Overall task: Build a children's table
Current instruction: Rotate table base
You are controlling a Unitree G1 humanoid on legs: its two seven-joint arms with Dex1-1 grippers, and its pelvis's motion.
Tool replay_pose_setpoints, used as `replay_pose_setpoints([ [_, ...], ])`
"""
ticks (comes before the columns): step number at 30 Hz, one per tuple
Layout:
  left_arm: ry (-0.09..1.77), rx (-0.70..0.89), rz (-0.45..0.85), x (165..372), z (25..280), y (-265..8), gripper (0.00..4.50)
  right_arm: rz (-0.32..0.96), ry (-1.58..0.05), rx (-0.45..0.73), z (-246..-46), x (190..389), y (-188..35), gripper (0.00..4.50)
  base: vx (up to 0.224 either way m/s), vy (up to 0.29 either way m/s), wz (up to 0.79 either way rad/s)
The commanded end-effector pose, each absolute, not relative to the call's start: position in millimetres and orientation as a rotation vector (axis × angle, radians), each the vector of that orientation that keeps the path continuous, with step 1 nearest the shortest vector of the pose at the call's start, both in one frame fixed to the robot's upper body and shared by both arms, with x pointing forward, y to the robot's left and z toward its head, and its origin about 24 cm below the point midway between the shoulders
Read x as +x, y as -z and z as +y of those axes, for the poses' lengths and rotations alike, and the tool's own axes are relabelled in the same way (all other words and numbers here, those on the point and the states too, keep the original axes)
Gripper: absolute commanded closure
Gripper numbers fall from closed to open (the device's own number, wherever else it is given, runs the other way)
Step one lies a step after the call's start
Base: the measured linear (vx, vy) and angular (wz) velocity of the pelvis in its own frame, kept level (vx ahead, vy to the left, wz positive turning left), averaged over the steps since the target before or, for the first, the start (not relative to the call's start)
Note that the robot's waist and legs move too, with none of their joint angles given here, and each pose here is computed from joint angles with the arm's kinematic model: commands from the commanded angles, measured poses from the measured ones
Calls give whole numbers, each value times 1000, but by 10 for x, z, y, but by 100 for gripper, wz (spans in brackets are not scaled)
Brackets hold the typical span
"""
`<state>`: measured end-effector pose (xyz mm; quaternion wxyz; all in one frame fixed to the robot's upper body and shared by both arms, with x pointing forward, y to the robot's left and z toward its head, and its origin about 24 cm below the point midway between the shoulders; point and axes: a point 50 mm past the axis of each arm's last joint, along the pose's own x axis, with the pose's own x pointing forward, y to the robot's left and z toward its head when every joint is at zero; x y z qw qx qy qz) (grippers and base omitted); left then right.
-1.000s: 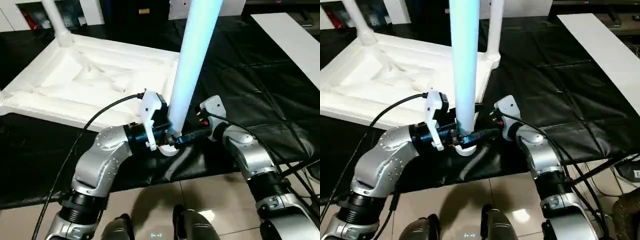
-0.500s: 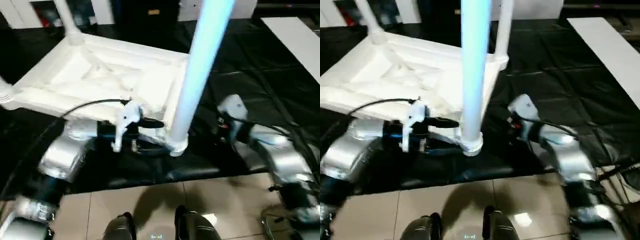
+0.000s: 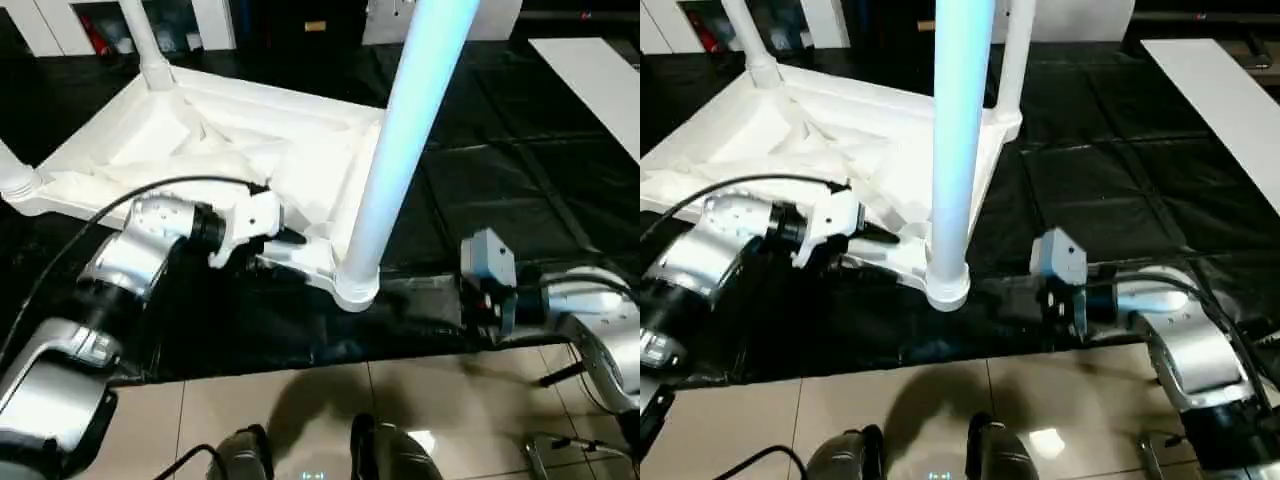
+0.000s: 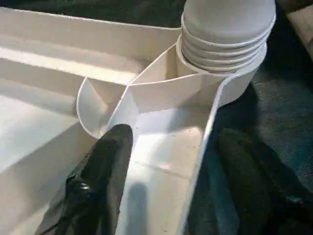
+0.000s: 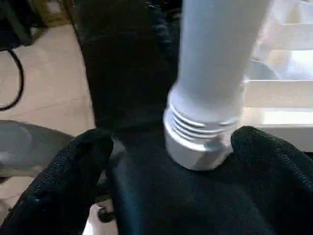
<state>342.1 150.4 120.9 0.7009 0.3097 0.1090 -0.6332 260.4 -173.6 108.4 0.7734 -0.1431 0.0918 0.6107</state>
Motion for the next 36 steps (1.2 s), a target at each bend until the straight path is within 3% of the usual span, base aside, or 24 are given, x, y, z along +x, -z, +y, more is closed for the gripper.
replay_pose_setpoints([
  [1,1430,737,259,3433,1485,-1181,183,204,-1365,-299,-1707,2556,-1105,0,0,0,0],
  [26,1550,738,357,3515,1432,-1086,404,238,-1404,-256,-1682,2481,-1083,0,0,0,0],
  [33,1600,560,470,3482,1402,-1071,440,206,-1374,-246,-1687,2518,-1118,0,0,0,0],
  [36,1516,521,498,3496,1375,-993,446,181,-1338,-248,-1698,2565,-1142,0,0,0,0],
])
